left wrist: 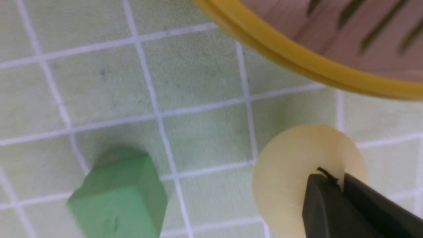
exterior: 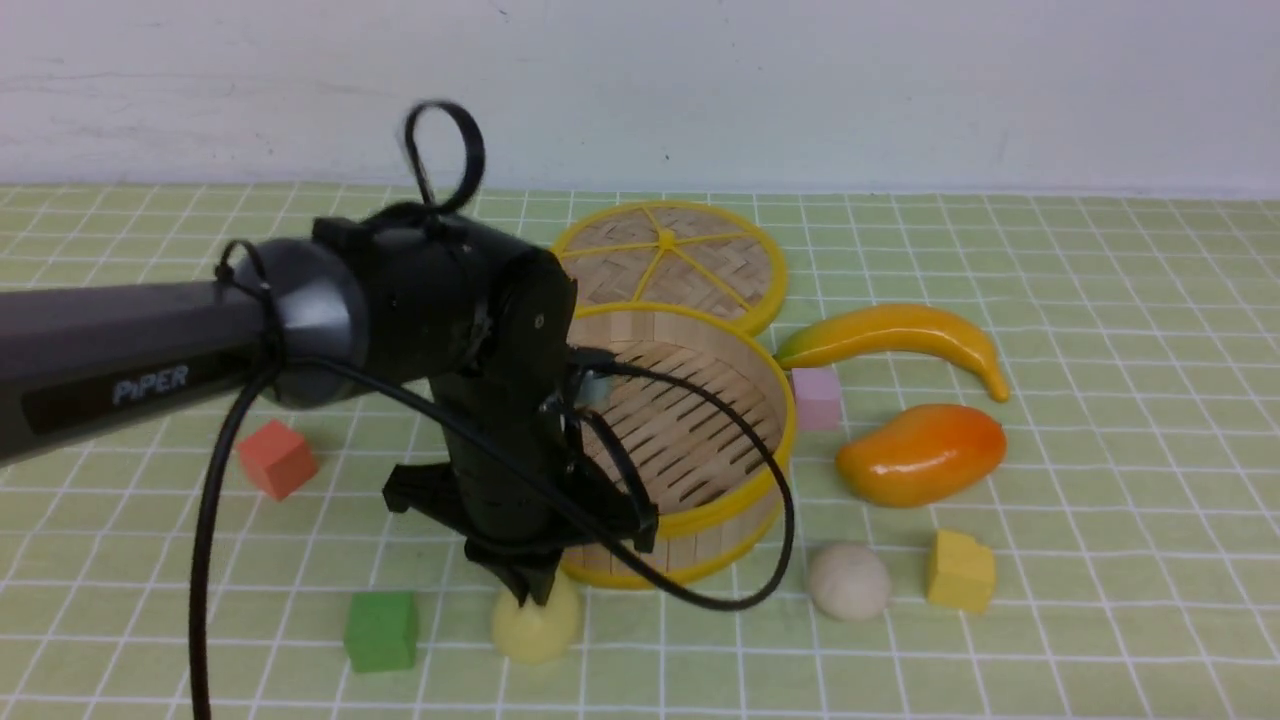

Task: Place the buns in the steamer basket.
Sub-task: Use the left arm to put the steamed stuffed bun into the steamer

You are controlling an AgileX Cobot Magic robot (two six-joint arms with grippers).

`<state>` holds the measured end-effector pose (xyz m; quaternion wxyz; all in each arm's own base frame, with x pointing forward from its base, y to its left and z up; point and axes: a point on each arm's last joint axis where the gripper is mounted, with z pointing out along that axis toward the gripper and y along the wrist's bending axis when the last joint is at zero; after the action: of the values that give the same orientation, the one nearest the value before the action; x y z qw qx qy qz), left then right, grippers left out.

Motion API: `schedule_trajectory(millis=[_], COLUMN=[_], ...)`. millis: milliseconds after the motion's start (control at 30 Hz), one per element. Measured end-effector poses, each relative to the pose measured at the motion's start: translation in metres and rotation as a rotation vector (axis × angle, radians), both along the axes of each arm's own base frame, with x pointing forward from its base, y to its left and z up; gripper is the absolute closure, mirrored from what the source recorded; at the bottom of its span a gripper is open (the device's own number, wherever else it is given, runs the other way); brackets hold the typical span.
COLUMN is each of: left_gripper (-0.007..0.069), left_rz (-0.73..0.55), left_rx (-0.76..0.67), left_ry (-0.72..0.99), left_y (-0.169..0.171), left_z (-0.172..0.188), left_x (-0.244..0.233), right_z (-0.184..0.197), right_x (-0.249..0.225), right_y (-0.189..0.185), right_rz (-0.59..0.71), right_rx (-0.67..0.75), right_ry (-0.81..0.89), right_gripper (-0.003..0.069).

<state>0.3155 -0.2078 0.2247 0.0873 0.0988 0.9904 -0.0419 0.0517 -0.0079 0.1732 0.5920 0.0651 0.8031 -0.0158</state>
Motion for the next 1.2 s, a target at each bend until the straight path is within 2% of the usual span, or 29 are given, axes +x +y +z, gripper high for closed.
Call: schedule_trajectory(millis=[67, 133, 267, 400, 567, 767, 833, 1000, 1167, 1200], left_gripper=[0.0638, 0.0638, 0.0638, 0.0637, 0.0628, 0.062, 0.0615, 0.0582, 0.0474, 0.0418], left_rz=[-0.006, -0.02, -0.024, -0.03, -0.028, 0.03, 0.042, 0.049, 0.052, 0.051], left_rx=[-0.006, -0.05, -0.133, -0.179, -0.165, -0.105, -0.095, -0.088, -0.073, -0.075], left_ry=[-0.009, -0.083, -0.213, -0.334, -0.376, -0.246, -0.224, -0.21, -0.192, -0.203], left_y=[0.0, -0.003, -0.009, -0.014, -0.024, -0.037, -0.038, -0.039, -0.036, -0.034], left_z=[0.011, 0.045, 0.086, 0.099, 0.074, 0.003, -0.007, -0.011, -0.005, 0.004], left_x=[0.0, 0.004, 0.014, 0.025, 0.045, 0.065, 0.067, 0.067, 0.063, 0.061], right_z=[0.0, 0.0, 0.0, 0.0, 0.0, 0.0, 0.0, 0.0, 0.0, 0.0], right_x=[0.0, 0.0, 0.0, 0.0, 0.0, 0.0, 0.0, 0.0, 0.0, 0.0], right_y=[0.0, 0.0, 0.0, 0.0, 0.0, 0.0, 0.0, 0.0, 0.0, 0.0], right_rz=[0.0, 0.0, 0.0, 0.0, 0.0, 0.0, 0.0, 0.0, 0.001, 0.001], right_rx=[0.0, 0.0, 0.0, 0.0, 0.0, 0.0, 0.0, 0.0, -0.003, -0.003], right_ry=[0.0, 0.0, 0.0, 0.0, 0.0, 0.0, 0.0, 0.0, 0.0, 0.0], right_gripper=[0.0419, 0.0419, 0.0419, 0.0419, 0.0419, 0.0419, 0.0419, 0.0419, 0.0419, 0.0419])
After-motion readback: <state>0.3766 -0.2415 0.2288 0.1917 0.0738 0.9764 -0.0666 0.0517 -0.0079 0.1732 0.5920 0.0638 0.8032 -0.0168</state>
